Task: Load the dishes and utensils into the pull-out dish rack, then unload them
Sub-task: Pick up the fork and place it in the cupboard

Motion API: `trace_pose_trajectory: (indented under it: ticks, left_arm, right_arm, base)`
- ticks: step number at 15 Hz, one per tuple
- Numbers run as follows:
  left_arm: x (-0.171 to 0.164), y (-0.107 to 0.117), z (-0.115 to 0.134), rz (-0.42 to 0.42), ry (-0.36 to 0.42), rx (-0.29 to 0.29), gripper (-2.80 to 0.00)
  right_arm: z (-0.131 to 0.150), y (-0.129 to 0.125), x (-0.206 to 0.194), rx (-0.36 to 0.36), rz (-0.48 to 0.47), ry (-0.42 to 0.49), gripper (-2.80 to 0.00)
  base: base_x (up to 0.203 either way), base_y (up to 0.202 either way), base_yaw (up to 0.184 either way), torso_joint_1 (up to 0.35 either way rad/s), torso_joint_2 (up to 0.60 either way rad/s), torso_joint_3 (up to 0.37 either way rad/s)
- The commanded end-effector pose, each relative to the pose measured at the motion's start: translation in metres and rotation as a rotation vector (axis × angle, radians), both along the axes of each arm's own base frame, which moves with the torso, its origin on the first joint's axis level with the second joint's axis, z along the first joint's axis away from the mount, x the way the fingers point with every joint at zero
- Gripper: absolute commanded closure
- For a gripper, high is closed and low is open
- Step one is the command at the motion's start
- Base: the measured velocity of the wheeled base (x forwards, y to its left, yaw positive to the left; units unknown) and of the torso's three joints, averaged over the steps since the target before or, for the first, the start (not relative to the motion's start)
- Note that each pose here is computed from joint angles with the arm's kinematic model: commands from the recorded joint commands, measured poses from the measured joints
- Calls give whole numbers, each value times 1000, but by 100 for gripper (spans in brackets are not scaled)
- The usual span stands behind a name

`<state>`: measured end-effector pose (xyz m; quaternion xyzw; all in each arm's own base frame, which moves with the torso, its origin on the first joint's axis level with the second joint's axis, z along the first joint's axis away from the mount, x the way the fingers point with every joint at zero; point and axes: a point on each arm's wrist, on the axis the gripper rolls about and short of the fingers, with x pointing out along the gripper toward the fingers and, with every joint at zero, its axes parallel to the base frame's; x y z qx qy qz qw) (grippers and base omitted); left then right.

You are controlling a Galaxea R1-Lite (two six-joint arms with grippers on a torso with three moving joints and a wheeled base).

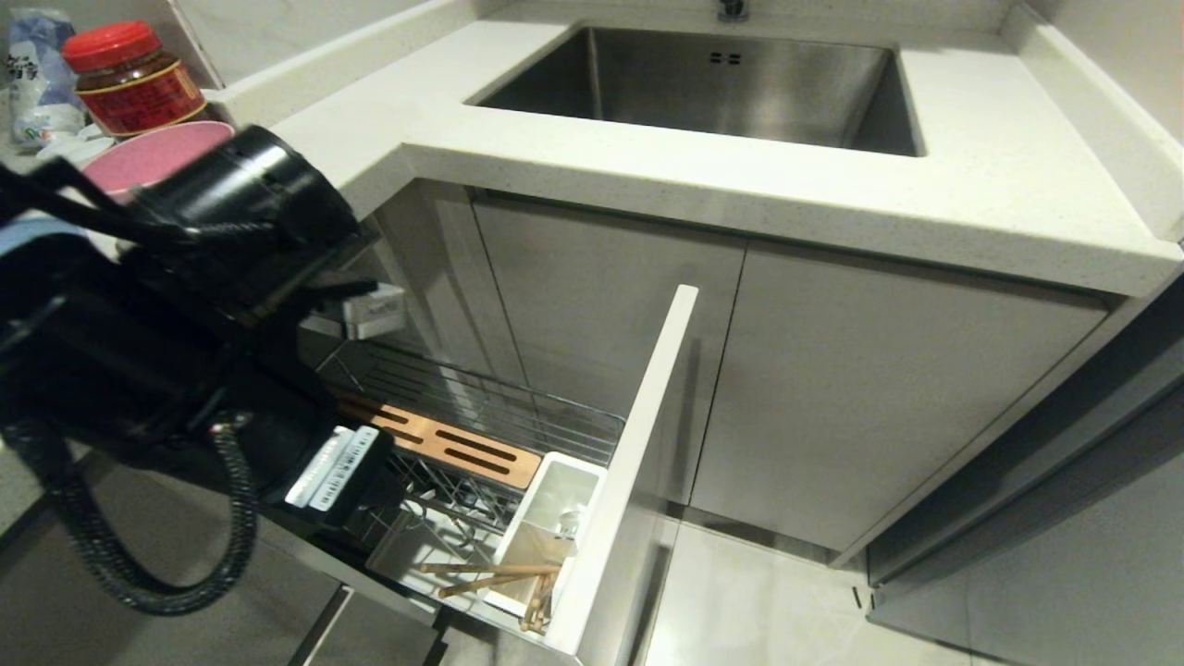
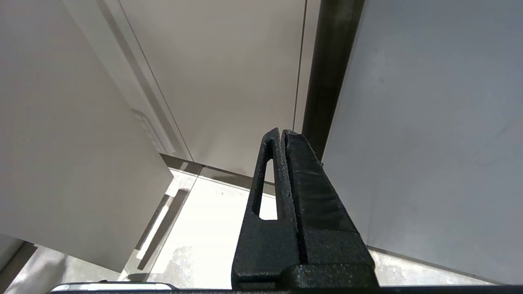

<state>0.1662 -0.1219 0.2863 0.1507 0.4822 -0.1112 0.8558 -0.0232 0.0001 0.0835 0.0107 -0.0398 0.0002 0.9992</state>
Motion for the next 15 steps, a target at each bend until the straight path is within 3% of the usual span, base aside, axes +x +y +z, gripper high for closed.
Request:
trace_pose_trajectory:
  ticks: [1, 3, 5, 7, 9, 12, 15]
  left_arm:
    - [-44, 35, 33, 29, -155, -109, 0]
    - [-70, 60, 51, 71, -267, -194, 0]
    - [-87, 85, 68, 187, -424, -273, 0]
    - [-106, 107, 84, 305, -584, -289, 0]
    - [-129, 122, 95, 425, -737, -237, 0]
    - [-168, 128, 109, 550, -920, -88, 0]
    - [-180, 124, 117, 695, -955, 47, 0]
  right_arm:
    - [-7, 0, 2, 0, 0, 24, 0]
    - [-7, 0, 2, 0, 0, 24, 0]
    - [-7, 0, 2, 0, 0, 24, 0]
    - [-7, 0, 2, 0, 0, 24, 0]
    - [-7, 0, 2, 0, 0, 25, 0]
    - [-7, 0, 2, 0, 0, 25, 0]
    - [-7, 0, 2, 0, 0, 24, 0]
  base:
    - [0, 0, 0, 0, 0, 0]
    - [0, 0, 0, 0, 0, 0]
    - [0, 0, 0, 0, 0, 0]
    - [0, 0, 0, 0, 0, 0]
    - [0, 0, 0, 0, 0, 0]
    - [0, 0, 0, 0, 0, 0]
    - [0, 0, 0, 0, 0, 0]
